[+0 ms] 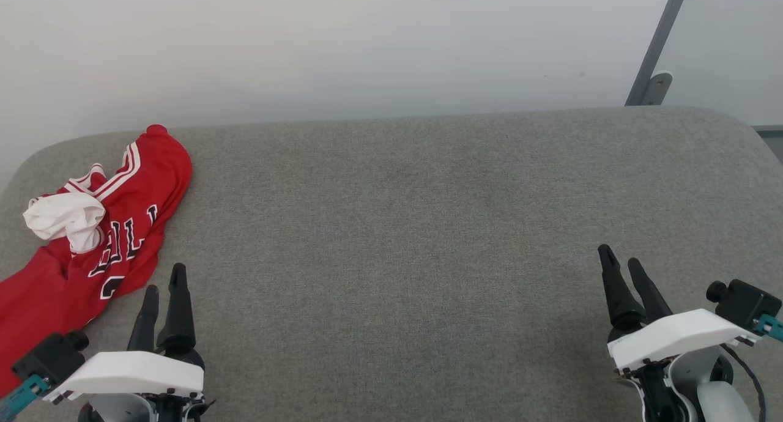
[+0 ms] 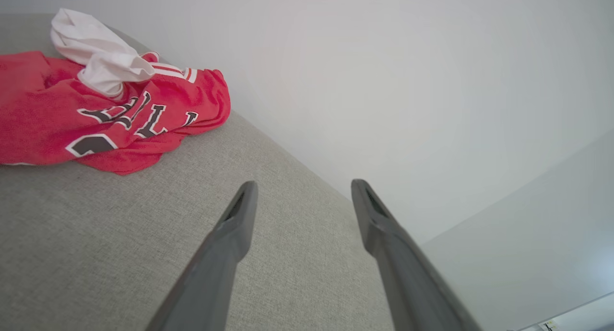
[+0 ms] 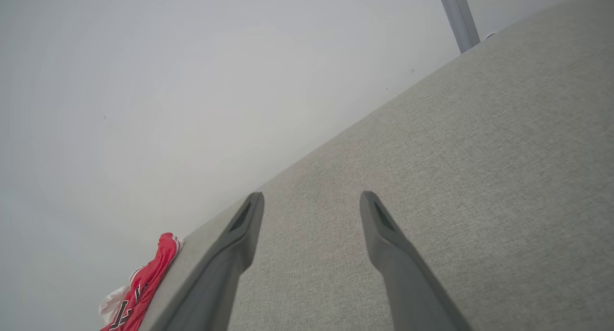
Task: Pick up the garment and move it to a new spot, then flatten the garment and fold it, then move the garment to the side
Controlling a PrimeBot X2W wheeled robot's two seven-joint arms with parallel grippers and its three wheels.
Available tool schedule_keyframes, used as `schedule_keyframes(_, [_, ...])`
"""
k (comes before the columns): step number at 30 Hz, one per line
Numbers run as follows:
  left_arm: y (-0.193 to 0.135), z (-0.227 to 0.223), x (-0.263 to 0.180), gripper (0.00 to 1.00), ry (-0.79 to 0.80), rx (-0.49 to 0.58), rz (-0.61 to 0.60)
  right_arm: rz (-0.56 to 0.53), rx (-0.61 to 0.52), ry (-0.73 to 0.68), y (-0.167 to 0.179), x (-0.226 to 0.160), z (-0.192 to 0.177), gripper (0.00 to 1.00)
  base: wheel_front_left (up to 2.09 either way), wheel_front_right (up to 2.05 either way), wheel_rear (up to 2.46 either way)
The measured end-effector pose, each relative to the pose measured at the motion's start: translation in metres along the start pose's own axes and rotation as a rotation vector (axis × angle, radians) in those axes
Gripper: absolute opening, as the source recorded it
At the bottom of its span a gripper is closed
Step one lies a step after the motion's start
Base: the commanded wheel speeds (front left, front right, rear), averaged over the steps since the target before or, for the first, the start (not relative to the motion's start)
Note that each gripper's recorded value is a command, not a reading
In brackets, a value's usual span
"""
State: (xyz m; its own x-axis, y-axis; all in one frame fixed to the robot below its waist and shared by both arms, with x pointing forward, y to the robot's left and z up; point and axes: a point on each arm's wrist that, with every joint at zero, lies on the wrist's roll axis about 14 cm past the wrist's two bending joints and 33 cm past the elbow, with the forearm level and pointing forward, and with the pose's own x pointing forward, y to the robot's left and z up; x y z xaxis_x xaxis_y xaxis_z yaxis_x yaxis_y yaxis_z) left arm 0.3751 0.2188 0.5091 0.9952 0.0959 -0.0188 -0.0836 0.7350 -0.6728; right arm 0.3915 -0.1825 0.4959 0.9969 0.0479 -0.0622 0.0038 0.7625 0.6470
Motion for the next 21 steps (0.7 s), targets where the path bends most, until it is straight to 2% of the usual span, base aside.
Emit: schedule_keyframes(21, [-0.007,0.01,-0.003,1.0,-0.054,0.212,-0.05,0.034,-0.211,-0.017,0.011,0.002,0.005,1.0,0.0,0.0,0.0])
